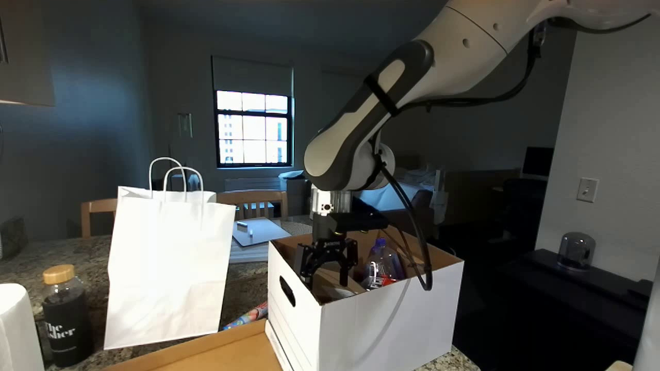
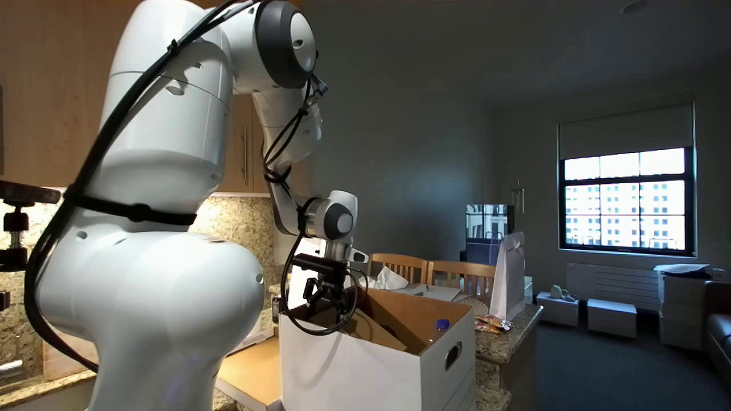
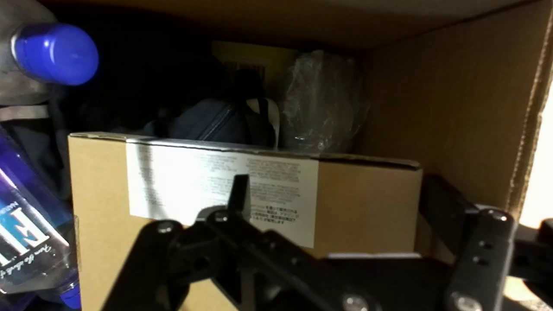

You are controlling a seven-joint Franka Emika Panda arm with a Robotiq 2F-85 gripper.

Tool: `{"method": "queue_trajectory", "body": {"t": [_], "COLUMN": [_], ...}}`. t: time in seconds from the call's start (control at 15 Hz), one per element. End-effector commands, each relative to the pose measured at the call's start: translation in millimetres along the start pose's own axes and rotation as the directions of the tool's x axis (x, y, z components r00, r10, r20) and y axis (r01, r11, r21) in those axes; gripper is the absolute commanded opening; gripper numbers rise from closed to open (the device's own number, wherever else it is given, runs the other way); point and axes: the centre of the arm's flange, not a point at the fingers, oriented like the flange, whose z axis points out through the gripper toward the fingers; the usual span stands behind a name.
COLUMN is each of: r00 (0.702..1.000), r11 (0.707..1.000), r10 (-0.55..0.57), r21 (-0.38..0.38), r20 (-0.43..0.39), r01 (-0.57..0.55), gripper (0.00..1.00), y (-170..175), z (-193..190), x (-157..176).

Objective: Remove the box and a water bottle from the big box and put them on the counter

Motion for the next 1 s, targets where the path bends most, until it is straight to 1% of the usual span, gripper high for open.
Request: {"method": "queue_trajectory", "body": {"t": [0.0,0.2,0.4,0.53,0.8,0.93], "r00": [1.0,0.997,0.986,0.978,0.951,0.929], "r11": [0.999,0.997,0.987,0.98,0.956,0.937], "r10": [0.03,0.077,0.158,0.2,0.293,0.349], "r21": [0.03,0.013,0.001,0.002,0.003,0.02], "r20": [-0.002,-0.02,-0.047,-0.063,-0.093,-0.125], "r01": [-0.03,-0.076,-0.158,-0.2,-0.294,-0.349], "gripper": [1.0,1.0,1.0,1.0,1.0,1.0], "y": [17,35,72,89,127,147], "z": [2,-4,-17,-26,-43,-58], "x": [5,10,14,14,14,6]}}
